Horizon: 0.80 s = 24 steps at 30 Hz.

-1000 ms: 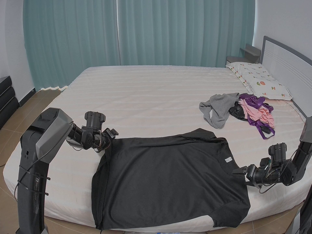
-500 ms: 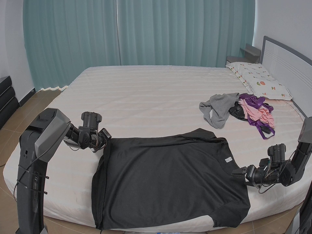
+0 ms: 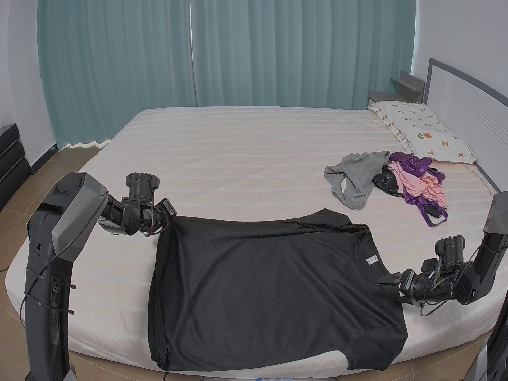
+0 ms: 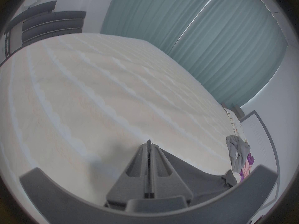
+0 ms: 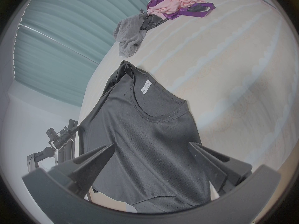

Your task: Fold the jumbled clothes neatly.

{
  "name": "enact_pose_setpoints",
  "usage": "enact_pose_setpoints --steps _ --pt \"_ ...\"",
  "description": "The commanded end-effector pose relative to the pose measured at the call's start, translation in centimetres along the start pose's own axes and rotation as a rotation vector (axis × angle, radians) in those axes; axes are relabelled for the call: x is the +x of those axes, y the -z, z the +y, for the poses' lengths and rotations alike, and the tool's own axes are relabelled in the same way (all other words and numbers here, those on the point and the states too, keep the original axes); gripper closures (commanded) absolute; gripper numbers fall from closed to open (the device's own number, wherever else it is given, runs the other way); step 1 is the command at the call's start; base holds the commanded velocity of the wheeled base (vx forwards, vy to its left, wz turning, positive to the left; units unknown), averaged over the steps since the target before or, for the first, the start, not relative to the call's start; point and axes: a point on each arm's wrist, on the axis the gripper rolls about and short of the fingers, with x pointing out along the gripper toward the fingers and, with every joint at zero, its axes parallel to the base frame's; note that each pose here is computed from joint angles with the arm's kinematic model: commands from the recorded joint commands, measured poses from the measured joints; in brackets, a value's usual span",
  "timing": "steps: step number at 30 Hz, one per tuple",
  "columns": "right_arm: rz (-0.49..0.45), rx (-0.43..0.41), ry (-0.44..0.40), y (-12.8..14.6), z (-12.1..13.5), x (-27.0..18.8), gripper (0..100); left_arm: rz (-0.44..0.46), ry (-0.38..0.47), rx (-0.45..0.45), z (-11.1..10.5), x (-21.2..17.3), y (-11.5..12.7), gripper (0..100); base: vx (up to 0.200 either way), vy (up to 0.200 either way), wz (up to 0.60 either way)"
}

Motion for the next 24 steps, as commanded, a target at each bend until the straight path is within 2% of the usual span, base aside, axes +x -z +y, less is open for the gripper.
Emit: enact_pose_setpoints --steps 1,8,14,17,21,24 --pt "-0.002 -0.001 -0.003 -0.1 0.0 0.1 0 -0.039 0.008 -0.008 0.2 -0.3 -1.4 100 0.000 0.000 0.00" --pt "-0.016 -0.006 -0.010 -0.3 0.2 0.0 0 -0.095 -0.010 0.042 0.7 0.1 -2.8 100 0.000 0.000 0.00" --pt "-0.109 -0.050 -0.071 -1.4 1.0 0.0 0 -0.104 -0.005 0.050 0.5 0.1 -3.1 100 0.000 0.000 0.00" --pt "-0.171 -0.079 -0.108 -3.0 1.8 0.5 0 -0.105 -0.006 0.065 0.3 0.0 -3.1 100 0.000 0.000 0.00" --pt "-0.192 -0.097 -0.122 -4.5 2.3 2.1 0 -0.103 -0.005 0.069 0.2 0.0 -2.9 100 0.000 0.000 0.00" --pt "-0.211 -0.131 -0.139 -6.3 4.2 4.0 0 -0.100 -0.016 0.069 0.3 0.1 -2.7 100 0.000 0.000 0.00"
